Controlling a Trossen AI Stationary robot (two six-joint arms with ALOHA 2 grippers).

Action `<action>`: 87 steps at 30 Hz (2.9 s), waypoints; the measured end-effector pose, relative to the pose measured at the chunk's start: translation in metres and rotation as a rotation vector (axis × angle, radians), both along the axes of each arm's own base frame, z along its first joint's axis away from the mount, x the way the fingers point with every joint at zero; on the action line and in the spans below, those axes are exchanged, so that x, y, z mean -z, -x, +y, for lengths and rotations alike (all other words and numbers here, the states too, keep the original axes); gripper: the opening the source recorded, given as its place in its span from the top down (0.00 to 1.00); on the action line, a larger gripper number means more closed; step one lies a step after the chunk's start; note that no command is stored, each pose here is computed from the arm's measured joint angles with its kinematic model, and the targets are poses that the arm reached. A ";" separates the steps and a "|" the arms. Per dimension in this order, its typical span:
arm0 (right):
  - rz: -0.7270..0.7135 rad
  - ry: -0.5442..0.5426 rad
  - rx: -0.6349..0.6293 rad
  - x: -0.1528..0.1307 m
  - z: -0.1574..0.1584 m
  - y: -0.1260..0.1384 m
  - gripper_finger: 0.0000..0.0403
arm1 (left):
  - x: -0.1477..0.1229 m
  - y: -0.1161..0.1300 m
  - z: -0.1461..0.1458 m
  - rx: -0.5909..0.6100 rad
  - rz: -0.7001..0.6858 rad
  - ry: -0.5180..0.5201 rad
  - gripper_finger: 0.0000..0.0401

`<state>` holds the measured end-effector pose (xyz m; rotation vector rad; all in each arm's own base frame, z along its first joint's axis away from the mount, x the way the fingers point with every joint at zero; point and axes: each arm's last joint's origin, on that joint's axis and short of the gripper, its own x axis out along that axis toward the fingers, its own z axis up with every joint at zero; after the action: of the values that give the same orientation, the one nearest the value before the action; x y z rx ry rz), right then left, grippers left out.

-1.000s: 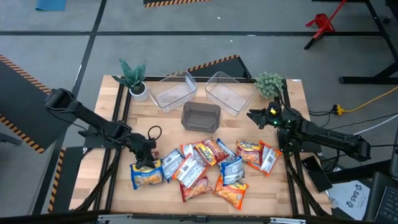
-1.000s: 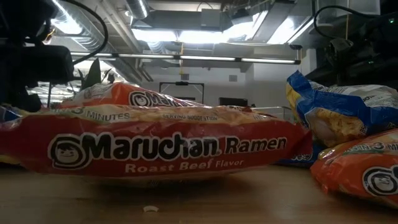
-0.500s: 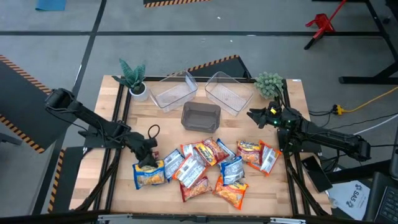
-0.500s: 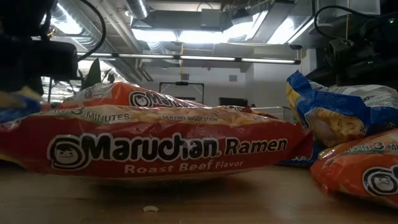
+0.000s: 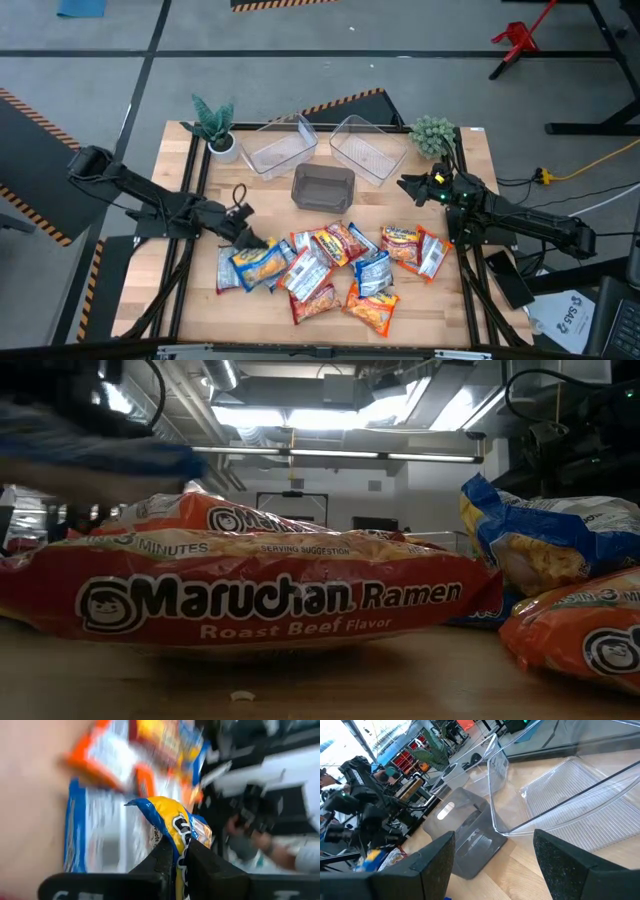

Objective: Sort Maruchan noodles
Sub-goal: Put the blue noodle pack into the left transparent bin

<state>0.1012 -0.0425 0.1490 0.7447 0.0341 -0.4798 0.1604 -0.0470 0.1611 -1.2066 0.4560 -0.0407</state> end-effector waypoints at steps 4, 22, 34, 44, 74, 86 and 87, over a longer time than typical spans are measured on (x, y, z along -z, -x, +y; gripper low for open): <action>0.000 0.000 0.000 0.000 0.000 0.000 0.36 | -0.015 -0.002 0.015 -0.167 -0.127 0.010 0.95; 0.001 0.000 0.000 0.000 0.000 0.000 0.36 | -0.127 -0.024 0.088 -0.809 -0.234 -0.387 0.95; 0.002 0.000 0.001 0.000 0.000 0.000 0.36 | -0.109 -0.055 0.150 -1.076 -0.033 -0.416 0.95; 0.001 0.000 0.002 0.000 0.000 0.000 0.36 | -0.092 -0.071 0.195 -1.036 0.145 -0.573 0.95; 0.000 -0.003 0.004 0.000 0.000 0.000 0.36 | -0.062 -0.066 0.271 -0.350 0.502 -0.751 0.95; 0.000 -0.004 0.004 0.000 0.000 0.000 0.36 | -0.031 -0.076 0.279 -0.246 0.528 -0.724 0.95; 0.000 -0.004 0.004 0.000 0.000 0.000 0.36 | -0.029 -0.076 0.279 -0.242 0.532 -0.720 0.95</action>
<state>0.1011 -0.0425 0.1488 0.7488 0.0334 -0.4837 0.2368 0.2323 0.1901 -0.5364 0.7058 0.6181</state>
